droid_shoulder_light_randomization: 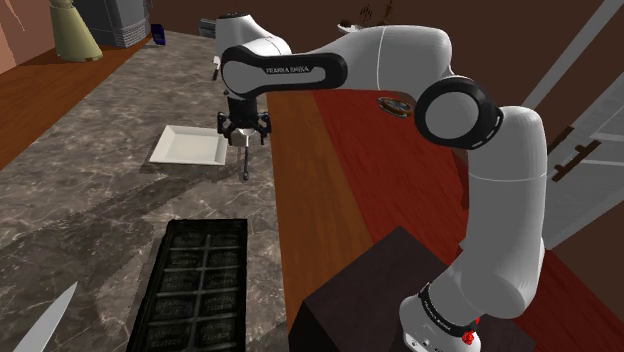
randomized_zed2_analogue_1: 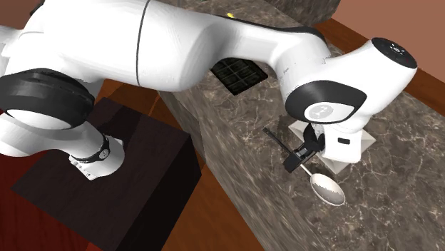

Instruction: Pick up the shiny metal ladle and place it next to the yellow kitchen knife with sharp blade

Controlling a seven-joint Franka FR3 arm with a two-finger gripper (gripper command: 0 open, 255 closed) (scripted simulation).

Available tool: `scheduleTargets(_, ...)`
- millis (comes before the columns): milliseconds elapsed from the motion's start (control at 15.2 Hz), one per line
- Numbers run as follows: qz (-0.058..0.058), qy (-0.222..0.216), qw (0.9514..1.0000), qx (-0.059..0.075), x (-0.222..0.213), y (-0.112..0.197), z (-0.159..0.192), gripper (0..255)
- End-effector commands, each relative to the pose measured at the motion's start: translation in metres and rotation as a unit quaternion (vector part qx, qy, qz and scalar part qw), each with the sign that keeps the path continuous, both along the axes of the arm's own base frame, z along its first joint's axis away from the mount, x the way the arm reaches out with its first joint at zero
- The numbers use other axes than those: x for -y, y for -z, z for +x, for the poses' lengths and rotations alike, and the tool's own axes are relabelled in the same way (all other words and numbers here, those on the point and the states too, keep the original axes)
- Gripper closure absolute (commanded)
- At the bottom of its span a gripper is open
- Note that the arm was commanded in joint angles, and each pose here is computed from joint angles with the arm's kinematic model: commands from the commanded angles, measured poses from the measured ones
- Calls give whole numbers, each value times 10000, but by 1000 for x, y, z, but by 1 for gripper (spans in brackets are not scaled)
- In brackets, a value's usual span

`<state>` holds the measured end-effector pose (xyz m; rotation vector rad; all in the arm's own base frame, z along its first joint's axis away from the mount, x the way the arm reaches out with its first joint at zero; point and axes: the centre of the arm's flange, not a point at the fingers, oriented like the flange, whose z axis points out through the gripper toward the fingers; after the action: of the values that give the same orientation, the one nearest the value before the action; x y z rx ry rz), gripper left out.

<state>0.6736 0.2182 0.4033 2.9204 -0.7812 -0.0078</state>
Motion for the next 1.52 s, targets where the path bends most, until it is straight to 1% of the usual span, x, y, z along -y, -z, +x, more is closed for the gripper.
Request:
scheduleTargets(0, 1, 1, 10000, 1, 1, 7, 0, 0)
scheduleTargets(462, 0, 1, 10000, 1, 1, 7, 0, 0)
scheduleTargets(528, 0, 1, 10000, 1, 1, 7, 0, 255)
scheduleTargets(1122, 0, 1, 10000, 1, 1, 7, 0, 255)
scheduleTargets(1452, 0, 1, 10000, 1, 1, -20, 0, 255)
